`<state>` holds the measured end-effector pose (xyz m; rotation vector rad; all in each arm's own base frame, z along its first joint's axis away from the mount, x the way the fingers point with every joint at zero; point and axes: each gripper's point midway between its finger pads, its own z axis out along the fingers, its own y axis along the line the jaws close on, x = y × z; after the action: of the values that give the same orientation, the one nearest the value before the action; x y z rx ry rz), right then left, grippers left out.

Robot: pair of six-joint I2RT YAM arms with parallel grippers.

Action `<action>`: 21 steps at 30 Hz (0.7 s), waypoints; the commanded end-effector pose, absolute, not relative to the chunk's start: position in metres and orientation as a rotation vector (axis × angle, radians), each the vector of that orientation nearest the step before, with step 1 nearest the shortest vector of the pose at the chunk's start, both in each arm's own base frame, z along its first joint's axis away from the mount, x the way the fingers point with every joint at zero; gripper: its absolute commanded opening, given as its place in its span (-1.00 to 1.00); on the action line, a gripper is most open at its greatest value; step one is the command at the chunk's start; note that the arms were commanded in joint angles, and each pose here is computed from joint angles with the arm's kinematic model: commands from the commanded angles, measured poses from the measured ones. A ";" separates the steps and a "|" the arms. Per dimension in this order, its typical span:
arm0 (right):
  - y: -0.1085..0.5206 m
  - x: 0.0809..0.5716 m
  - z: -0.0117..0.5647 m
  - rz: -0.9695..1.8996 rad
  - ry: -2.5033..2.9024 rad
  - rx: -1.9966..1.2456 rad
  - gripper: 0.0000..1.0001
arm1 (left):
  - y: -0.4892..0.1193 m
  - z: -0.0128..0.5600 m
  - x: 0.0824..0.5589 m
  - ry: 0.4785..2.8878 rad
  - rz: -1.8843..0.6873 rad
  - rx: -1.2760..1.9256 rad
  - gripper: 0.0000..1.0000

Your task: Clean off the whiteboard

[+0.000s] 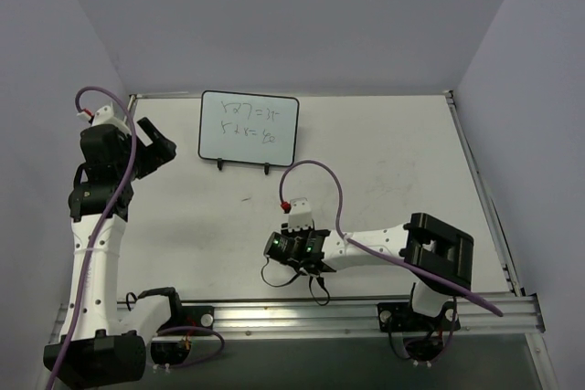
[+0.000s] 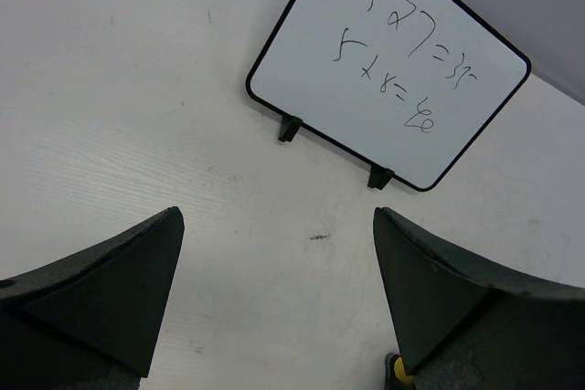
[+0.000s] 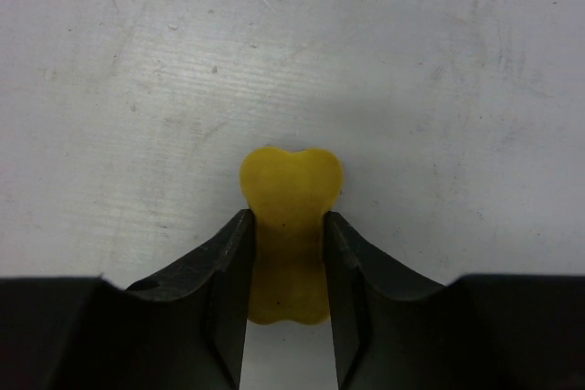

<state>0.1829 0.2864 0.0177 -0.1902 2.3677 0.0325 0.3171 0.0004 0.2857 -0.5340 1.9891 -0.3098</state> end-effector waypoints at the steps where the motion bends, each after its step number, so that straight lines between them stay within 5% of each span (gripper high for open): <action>1: 0.283 0.198 0.056 0.026 2.272 -0.151 -0.79 | 0.003 0.286 0.333 1.950 -0.332 -0.568 0.88; 17: 0.223 0.289 0.160 0.130 2.130 0.051 -0.76 | 0.027 0.252 0.455 1.628 -0.453 -0.798 1.00; 21: 0.222 0.299 0.173 0.183 2.104 0.085 -0.76 | 0.020 0.234 0.506 1.635 -0.510 -0.677 0.84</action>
<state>0.2907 0.2194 0.1498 0.0856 2.1466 0.1373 0.4610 0.0208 0.1961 -0.8146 1.8007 -0.4366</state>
